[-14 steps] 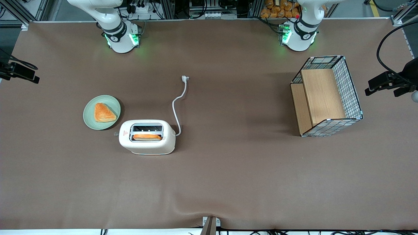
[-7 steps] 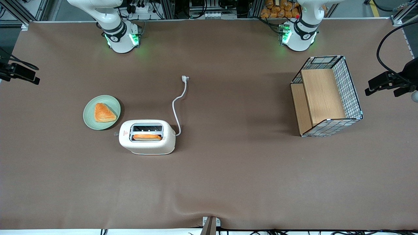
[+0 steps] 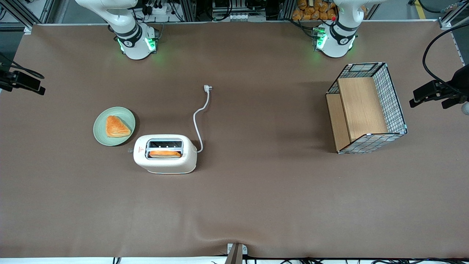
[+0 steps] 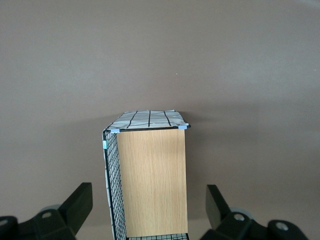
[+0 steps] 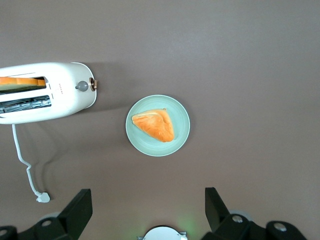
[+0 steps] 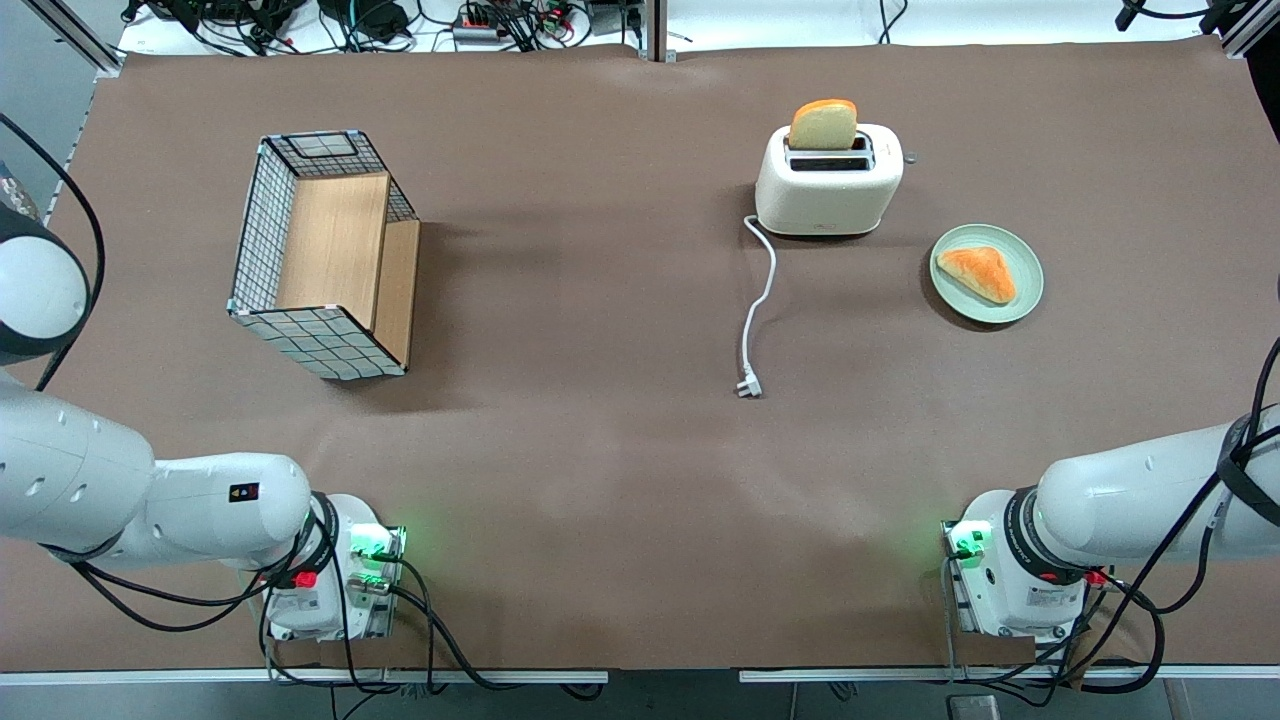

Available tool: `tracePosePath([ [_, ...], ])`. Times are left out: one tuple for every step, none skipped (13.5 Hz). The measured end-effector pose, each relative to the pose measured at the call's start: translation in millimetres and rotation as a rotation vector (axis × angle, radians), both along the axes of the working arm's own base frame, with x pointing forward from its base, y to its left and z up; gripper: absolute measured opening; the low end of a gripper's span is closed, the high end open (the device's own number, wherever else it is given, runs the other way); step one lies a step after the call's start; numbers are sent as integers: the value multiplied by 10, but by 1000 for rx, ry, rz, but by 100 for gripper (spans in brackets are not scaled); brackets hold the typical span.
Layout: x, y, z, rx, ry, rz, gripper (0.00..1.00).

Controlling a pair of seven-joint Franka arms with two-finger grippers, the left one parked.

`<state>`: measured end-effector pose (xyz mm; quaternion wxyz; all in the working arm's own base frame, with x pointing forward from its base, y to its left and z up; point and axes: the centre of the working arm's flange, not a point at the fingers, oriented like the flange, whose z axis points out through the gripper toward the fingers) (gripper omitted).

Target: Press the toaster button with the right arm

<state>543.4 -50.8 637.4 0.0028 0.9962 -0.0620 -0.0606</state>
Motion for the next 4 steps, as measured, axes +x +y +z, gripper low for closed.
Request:
tracePosePath([
  [1,10,0,0,0,2,100],
  [2,19,0,0,0,4,100],
  [2,26,0,0,0,5,100],
  [3,29,0,0,0,5,100],
])
